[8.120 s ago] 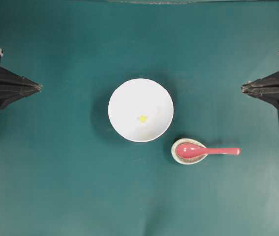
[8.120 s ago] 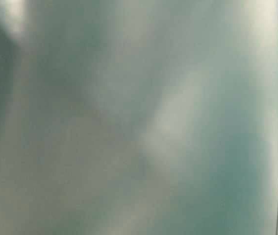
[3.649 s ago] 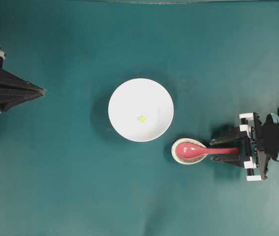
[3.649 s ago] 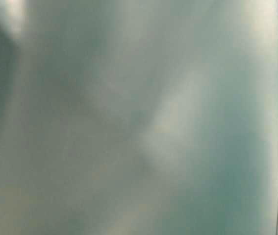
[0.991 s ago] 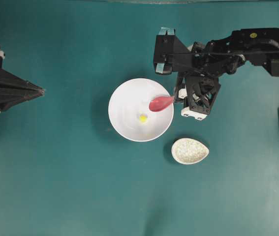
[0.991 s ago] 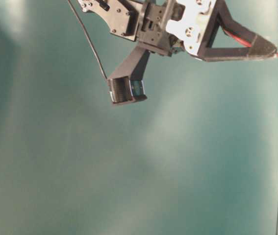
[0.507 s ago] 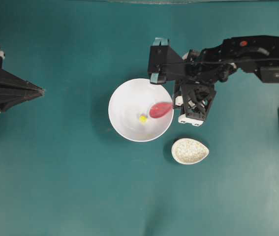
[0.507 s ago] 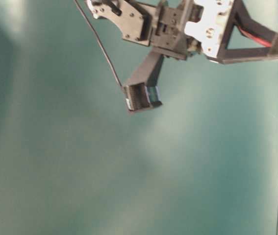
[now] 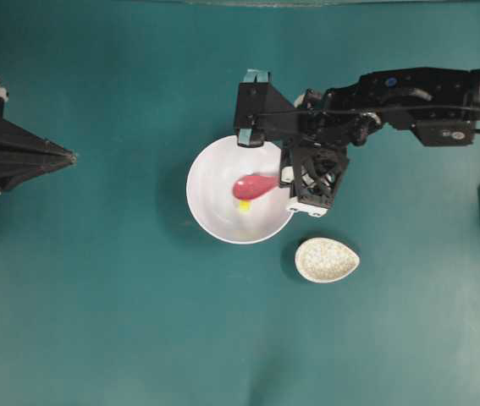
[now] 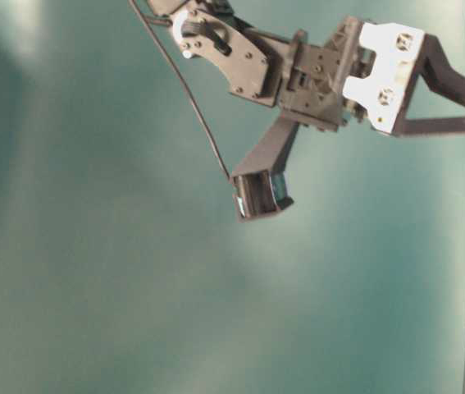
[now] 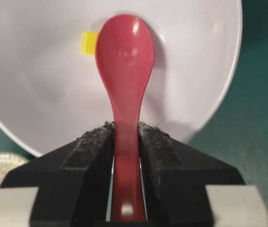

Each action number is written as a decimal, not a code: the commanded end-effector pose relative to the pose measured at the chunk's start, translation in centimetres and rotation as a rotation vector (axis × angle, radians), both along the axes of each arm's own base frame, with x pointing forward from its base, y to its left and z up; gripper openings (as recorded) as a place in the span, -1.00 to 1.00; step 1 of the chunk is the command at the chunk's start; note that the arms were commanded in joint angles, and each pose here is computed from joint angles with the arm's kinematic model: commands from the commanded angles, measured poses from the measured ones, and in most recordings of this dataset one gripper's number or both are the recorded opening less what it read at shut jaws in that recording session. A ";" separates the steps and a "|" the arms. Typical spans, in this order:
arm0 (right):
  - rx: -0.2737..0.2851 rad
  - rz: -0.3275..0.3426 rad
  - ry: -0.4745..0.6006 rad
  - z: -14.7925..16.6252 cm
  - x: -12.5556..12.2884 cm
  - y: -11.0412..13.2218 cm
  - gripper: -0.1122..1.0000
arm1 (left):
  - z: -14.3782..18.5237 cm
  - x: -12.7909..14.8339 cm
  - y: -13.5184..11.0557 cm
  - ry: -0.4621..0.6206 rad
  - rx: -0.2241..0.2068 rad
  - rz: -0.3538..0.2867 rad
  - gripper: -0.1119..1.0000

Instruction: Scoop the yellow hexagonal prism block from the bowl with a spoon using the right arm.

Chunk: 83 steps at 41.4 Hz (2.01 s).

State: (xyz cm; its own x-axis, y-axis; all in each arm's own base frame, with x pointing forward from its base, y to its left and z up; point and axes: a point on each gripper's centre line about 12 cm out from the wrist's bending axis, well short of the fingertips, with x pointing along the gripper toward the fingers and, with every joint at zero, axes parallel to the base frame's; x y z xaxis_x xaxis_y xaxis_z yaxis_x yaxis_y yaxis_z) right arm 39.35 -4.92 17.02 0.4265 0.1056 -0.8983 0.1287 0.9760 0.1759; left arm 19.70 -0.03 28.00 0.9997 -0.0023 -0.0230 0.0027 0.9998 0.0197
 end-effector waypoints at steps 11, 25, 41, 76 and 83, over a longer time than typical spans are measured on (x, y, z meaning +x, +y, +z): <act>-0.028 0.002 -0.094 1.3 1.4 0.2 -0.40 | 0.6 0.2 0.0 -0.014 0.003 0.001 -0.79; -0.043 -0.004 -0.151 1.6 2.0 0.5 -0.40 | 0.6 0.2 0.0 -0.014 0.002 0.001 -0.79; -0.050 -0.016 -0.199 2.0 2.5 0.6 -0.40 | 0.6 0.2 0.0 -0.009 0.003 0.001 -0.79; -0.052 -0.023 -0.265 3.5 2.4 1.0 -0.40 | 0.4 0.2 0.0 0.002 0.003 0.001 -0.79; -0.053 -0.023 -0.285 4.4 2.2 1.1 -0.40 | 0.4 0.2 0.0 0.003 0.003 0.001 -0.79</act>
State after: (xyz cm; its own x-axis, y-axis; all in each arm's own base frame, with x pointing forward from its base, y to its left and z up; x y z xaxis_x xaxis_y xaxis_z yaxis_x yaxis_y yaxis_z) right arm 41.60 -3.91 19.31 0.6203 0.0537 -0.7825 0.1111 0.9816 0.1554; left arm 19.70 -0.02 27.80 0.9992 -0.0021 -0.0399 0.0028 0.9998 0.0197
